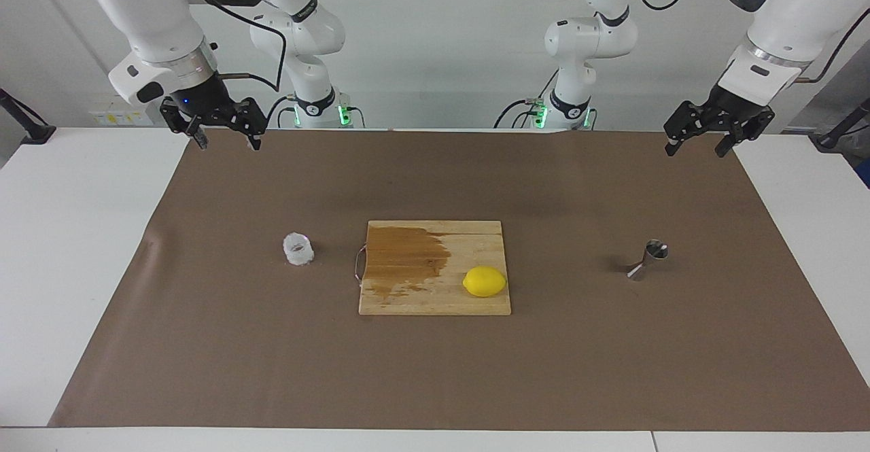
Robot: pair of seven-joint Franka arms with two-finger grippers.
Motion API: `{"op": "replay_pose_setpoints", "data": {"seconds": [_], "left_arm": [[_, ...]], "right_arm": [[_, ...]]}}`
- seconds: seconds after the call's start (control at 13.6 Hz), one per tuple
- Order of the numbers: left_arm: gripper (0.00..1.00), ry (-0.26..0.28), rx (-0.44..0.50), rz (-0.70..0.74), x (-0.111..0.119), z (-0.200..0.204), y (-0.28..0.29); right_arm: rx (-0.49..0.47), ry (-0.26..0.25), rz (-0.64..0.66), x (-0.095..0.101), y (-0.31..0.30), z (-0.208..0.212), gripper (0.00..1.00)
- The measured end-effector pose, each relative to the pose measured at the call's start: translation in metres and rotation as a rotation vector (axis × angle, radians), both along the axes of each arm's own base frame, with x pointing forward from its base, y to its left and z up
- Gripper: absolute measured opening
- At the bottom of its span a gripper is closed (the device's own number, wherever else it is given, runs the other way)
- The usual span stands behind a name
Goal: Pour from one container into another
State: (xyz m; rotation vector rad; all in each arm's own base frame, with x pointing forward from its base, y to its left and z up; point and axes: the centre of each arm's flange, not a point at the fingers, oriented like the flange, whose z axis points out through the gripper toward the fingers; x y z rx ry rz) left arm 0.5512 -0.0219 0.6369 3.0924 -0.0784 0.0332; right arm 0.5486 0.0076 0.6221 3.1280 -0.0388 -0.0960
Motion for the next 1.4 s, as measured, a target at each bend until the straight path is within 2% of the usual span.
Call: {"op": "replay_pose_setpoints", "data": {"seconds": [0.37,0.59,1.03,1.25,1.4], "left_arm": [[1.0,0.008,0.0,-0.002,-0.001,-0.002,-0.001],[1.0,0.053,0.002,0.014,-0.006,-0.005,-0.001],[1.0,0.054,-0.016,0.033,-0.007,-0.005,0.001],[1.0,0.074,-0.057,0.057,-0.001,-0.015,0.01],[1.0,0.107,-0.077,0.069,0.01,-0.033,0.014]], "right_arm": [[0.0,0.0,0.0,0.0,0.0,0.0,1.0],[0.0,0.0,0.0,0.0,0.0,0.0,1.0],[0.0,0.0,0.0,0.0,0.0,0.0,1.0],[0.0,0.0,0.0,0.0,0.0,0.0,1.0],[0.0,0.0,0.0,0.0,0.0,0.0,1.0]]}}
